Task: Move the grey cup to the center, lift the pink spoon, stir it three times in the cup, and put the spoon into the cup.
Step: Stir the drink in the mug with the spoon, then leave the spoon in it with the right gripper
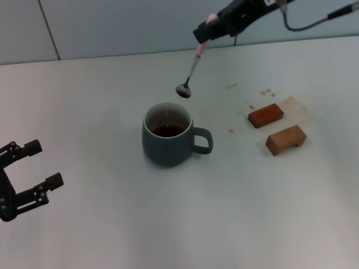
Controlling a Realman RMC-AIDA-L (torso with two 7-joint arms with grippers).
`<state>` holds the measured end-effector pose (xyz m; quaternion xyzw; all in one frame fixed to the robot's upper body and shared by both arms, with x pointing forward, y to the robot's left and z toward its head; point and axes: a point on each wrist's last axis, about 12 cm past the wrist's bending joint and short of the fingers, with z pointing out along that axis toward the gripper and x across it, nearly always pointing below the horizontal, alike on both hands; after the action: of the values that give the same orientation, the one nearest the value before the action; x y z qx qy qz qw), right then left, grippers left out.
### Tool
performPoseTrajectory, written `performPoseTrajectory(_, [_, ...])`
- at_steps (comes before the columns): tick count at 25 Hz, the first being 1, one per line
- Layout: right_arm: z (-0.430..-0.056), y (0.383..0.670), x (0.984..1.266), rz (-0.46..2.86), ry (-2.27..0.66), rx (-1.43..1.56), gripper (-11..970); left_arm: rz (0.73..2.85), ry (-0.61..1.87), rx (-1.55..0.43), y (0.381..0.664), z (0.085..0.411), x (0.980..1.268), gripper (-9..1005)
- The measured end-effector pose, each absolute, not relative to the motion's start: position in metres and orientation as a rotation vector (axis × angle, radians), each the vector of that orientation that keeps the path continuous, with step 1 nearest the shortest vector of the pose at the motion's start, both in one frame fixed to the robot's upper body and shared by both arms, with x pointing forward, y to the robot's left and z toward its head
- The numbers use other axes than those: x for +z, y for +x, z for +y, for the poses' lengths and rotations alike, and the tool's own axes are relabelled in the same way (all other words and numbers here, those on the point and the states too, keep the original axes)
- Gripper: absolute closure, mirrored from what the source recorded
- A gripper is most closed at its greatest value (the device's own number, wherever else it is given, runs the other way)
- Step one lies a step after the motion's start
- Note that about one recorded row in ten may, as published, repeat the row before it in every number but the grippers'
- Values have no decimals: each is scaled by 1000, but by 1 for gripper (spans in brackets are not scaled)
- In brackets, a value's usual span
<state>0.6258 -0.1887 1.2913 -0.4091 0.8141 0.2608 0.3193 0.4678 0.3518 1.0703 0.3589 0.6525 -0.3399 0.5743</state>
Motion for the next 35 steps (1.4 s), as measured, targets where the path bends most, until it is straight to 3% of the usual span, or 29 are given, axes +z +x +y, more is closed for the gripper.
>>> performPoseTrajectory(9, [-156,647,1283,2244,-1169,659,798,1526,838,-806,469,349,1071,225])
performPoseTrajectory(16, [-122,656,1256,2311,-1271,571,793,1526,844,-811,469,348,1070,248])
performPoseTrajectory(35, [-96,662,1232,2307,-1332,492,778,1528,844,-815,469,345,1068,281])
